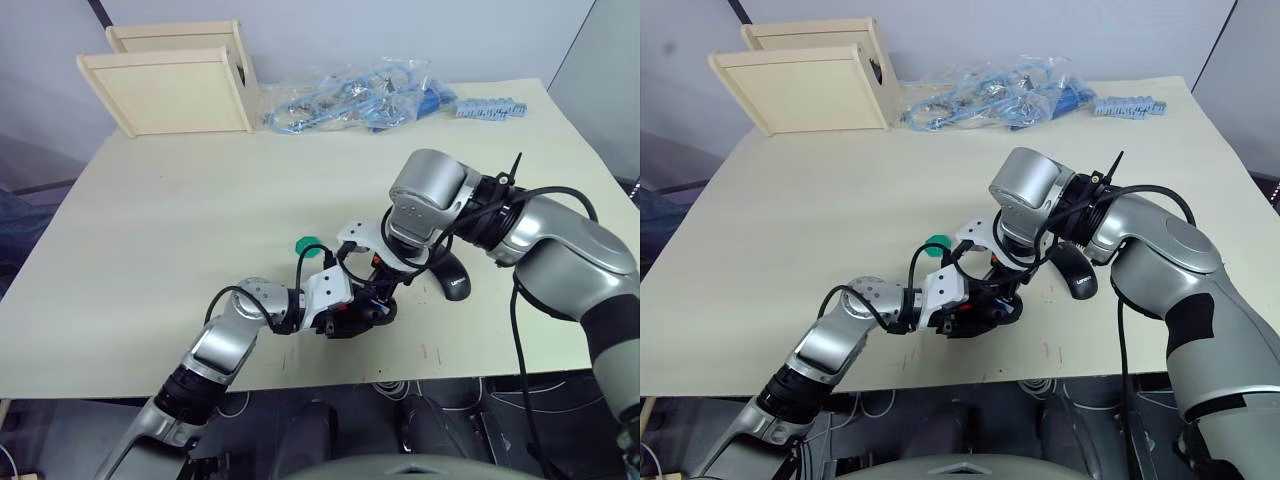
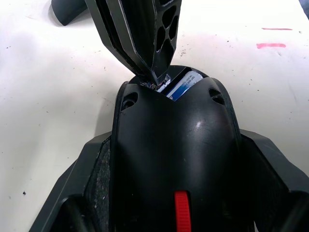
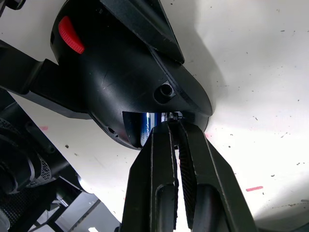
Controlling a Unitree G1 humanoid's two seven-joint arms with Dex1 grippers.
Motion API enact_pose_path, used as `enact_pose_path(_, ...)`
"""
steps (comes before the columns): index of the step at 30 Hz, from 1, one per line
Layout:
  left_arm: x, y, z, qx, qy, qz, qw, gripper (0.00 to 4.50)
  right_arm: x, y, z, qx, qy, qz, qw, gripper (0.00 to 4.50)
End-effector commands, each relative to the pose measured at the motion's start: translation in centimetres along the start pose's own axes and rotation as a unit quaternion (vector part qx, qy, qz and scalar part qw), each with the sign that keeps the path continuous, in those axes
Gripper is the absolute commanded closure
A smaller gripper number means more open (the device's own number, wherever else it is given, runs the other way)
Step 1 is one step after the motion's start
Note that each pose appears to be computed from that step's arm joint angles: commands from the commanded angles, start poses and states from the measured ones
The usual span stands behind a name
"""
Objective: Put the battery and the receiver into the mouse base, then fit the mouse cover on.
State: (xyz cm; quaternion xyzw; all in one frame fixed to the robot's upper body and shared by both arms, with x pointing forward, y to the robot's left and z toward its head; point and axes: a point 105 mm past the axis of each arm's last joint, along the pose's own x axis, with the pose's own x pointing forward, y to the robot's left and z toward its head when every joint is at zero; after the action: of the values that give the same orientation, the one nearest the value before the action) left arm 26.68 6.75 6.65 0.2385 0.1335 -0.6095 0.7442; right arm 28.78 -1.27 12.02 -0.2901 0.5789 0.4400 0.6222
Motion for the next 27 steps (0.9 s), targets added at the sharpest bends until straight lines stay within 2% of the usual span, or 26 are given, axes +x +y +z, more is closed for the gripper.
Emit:
enact_pose_path(1, 1.2, -1.0, -0.7, -0.016, 0.004, -0.021, 1.0, 1.54, 0.7, 1.1, 0.0, -0.018, 0.0, 0.022, 1.0, 2.77)
enact_pose_path(4, 1.2, -0.8, -0.8, -0.017, 0.005, -0.02, 1.0, 1.54, -1.0, -0.4, -0.4, 0.001, -0.02, -0.002, 1.0, 1.6)
enact_pose_path(8, 1.1, -0.6, -1.0, -0.016, 0.007, -0.019, 1.0, 1.54, -4.6, -1.8, -2.3, 0.019, -0.062, -0.007, 0.998, 1.6)
enact_pose_path(13, 1.1, -0.4, -1.1, -0.015, 0.008, -0.018, 1.0, 1.54, -6.1, -1.8, -3.5, 0.011, -0.107, -0.011, 0.994, 1.6)
enact_pose_path(16, 1.0, -0.3, -1.1, -0.013, 0.009, -0.018, 1.0, 1.54, -6.8, -2.6, -4.7, 0.002, -0.158, -0.053, 0.986, 1.6)
enact_pose_path(18, 0.9, -0.2, -1.2, -0.012, 0.01, -0.018, 1.0, 1.54, -7.1, -1.7, -4.7, -0.022, -0.23, -0.025, 0.973, 1.6)
enact_pose_path(20, 0.8, -0.1, -1.2, -0.012, 0.011, -0.017, 1.0, 1.54, -7.4, -2.2, -5.0, -0.058, -0.294, -0.078, 0.951, 1.6)
enact_pose_path(23, 0.6, -0.1, -1.2, -0.012, 0.013, -0.017, 1.0, 1.54, -6.8, -2.1, -6.4, -0.08, -0.348, -0.104, 0.928, 1.6)
enact_pose_path(25, 0.5, -0.1, -1.2, -0.011, 0.013, -0.017, 1.0, 1.54, -6.8, -2.4, -7.0, -0.094, -0.398, -0.137, 0.902, 1.6)
enact_pose_path(27, 0.4, -0.1, -1.2, -0.011, 0.014, -0.017, 1.0, 1.54, -6.1, -2.2, -7.8, -0.08, -0.421, -0.123, 0.895, 1.6)
